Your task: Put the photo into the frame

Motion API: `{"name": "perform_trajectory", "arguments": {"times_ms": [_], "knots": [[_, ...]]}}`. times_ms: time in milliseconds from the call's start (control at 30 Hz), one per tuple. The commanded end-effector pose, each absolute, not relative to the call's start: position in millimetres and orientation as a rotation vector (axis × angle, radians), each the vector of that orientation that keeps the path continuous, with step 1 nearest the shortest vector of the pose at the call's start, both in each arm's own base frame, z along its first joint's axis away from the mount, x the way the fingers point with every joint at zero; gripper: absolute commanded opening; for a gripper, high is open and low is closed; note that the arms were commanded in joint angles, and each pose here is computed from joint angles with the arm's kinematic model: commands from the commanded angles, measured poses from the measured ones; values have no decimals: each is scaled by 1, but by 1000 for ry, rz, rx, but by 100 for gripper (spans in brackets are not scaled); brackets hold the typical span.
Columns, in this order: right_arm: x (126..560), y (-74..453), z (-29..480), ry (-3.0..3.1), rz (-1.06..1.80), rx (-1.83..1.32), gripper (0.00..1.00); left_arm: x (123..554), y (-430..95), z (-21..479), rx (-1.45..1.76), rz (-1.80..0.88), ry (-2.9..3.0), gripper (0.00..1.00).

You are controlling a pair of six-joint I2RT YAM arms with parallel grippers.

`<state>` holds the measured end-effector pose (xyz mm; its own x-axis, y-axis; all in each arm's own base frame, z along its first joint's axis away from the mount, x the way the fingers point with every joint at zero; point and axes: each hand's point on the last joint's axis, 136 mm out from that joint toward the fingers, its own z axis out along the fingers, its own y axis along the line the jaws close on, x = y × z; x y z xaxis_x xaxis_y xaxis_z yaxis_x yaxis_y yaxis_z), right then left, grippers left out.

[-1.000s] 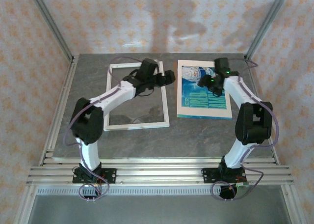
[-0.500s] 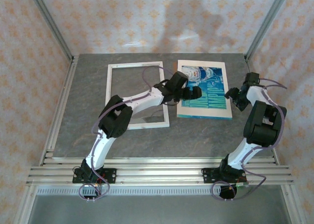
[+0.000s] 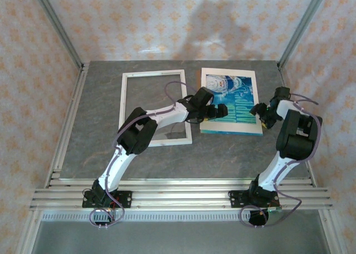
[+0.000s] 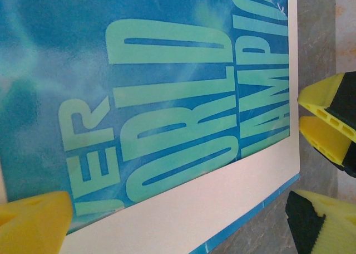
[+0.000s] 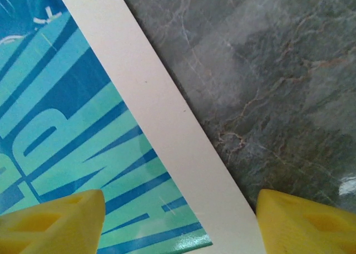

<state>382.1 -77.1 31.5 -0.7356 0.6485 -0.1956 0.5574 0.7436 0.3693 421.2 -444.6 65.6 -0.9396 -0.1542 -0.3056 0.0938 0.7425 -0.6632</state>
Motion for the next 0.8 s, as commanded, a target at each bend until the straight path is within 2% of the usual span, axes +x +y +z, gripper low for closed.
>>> {"name": "perform_trajectory", "arguments": {"times_ms": [0,167,400,767], "knots": [[381,-67,27,2622,498,931,71,414,-448,53,-31,-1005,2637,100],[380,-63,31,2602,522,923,71,409,-445,42,-37,-983,2668,100],[370,-88,24,2623,295,956,71,402,-439,35,-10,-941,2707,100],[375,-58,16,2627,553,948,70,399,-439,26,-8,-938,2735,100]]}}
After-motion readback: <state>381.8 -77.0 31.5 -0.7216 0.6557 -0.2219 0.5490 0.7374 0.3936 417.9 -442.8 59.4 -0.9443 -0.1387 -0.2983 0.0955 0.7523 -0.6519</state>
